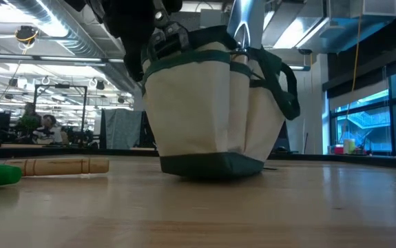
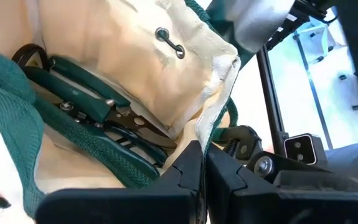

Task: Pick & Place Garden tools in Gardening bag
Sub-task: Adjust the green gardening bag

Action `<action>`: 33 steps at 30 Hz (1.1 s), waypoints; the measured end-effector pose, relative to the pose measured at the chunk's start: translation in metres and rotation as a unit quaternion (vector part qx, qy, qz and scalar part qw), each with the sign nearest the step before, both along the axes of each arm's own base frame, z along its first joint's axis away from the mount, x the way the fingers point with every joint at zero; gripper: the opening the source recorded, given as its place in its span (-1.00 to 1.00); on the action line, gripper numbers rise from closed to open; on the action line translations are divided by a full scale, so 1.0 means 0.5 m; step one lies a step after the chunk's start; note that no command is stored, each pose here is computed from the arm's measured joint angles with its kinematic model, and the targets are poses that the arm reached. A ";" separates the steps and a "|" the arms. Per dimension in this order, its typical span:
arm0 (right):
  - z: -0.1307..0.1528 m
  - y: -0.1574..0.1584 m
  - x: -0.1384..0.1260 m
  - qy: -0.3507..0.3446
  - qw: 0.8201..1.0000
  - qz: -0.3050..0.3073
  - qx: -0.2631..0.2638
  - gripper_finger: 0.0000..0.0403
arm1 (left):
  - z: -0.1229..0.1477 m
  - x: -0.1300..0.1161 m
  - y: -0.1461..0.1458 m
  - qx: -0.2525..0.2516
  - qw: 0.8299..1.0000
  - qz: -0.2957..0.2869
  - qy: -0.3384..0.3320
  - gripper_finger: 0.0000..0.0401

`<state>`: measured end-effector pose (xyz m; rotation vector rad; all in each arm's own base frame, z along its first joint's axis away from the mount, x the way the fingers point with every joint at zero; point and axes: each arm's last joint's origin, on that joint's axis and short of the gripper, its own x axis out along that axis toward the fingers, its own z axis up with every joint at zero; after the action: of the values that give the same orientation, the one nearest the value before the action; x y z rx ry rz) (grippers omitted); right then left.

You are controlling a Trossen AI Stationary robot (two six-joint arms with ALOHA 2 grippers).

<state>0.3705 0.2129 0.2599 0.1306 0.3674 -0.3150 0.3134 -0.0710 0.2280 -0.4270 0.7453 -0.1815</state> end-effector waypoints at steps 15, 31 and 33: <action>0.028 -0.003 -0.013 -0.010 1.000 0.006 0.011 0.00 | 0.000 0.000 0.002 0.026 0.999 -0.015 -0.010 -0.97; 0.082 -0.016 -0.052 -0.023 0.999 -0.019 0.016 -0.03 | 0.067 -0.033 0.020 0.060 0.994 0.070 -0.062 -0.42; 0.095 -0.026 -0.064 -0.025 0.999 -0.038 0.008 -0.03 | 0.093 -0.047 0.029 0.072 0.989 0.096 -0.087 -0.41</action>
<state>0.3386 0.2000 0.3076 0.1686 0.3165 -0.3828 0.2902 -0.0563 0.2743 -0.3374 0.5385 0.0160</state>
